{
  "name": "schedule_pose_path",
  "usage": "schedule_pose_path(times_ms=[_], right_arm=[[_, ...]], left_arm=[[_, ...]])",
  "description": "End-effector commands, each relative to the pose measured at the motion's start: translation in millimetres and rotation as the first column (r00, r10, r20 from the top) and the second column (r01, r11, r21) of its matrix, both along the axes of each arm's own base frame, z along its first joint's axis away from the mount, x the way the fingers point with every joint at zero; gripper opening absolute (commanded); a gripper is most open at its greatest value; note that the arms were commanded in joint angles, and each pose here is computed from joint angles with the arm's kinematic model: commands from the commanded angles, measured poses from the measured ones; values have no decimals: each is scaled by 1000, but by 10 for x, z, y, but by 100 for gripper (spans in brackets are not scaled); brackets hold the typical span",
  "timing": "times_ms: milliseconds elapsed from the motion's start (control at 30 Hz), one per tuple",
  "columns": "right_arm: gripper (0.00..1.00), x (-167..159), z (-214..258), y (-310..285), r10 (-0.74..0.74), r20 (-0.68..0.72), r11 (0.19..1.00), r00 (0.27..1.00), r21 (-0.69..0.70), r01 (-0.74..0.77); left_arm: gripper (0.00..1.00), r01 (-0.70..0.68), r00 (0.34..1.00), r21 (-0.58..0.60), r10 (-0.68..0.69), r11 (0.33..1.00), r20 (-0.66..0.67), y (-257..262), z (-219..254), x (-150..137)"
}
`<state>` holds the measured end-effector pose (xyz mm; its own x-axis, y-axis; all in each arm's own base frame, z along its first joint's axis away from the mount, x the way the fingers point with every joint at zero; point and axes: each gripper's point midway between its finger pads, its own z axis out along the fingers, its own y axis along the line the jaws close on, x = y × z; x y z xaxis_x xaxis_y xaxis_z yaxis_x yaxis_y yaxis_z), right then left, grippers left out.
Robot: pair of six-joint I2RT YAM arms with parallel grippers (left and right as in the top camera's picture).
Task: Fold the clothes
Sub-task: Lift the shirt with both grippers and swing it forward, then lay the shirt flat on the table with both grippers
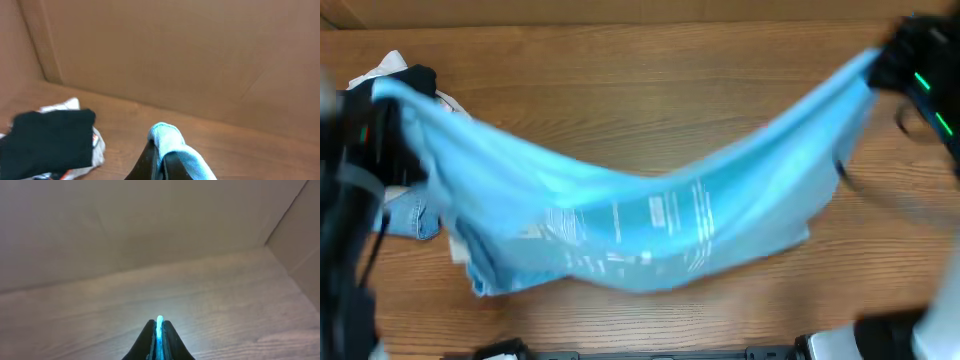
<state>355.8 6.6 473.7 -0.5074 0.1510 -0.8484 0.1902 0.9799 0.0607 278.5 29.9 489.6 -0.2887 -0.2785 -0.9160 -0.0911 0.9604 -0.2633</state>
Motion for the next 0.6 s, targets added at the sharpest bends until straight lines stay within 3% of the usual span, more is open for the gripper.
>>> schedule_pose_path(times_ms=[0, 100, 167, 267, 433, 567], right_arm=[[4, 669, -655, -120, -59, -159, 998, 985, -22, 56], [4, 1146, -978, -206, -71, -180, 997, 981, -7, 70], [4, 1510, -1057, -307, -78, -122, 997, 989, 18, 81], [4, 1635, -758, -390, -92, 7, 995, 996, 32, 92], [4, 1392, 3, -473, -116, 203, 993, 972, 40, 110], [5, 1100, 189, -574, -145, 212, 989, 967, 21, 144]], left_arm=[[4, 78, 991, -67, -85, 995, -100, 37, -385, 735], [4, 128, 987, -86, -135, 988, -83, 96, -557, 1328], [4, 183, 983, -133, -185, 974, -2, 107, -592, 1834], [4, 239, 967, -175, -218, 955, 128, 95, -318, 2083], [4, 289, 910, -77, -248, 954, 333, 50, 585, 1893], [4, 279, 902, 4, -264, 960, 341, -23, 983, 1489]])
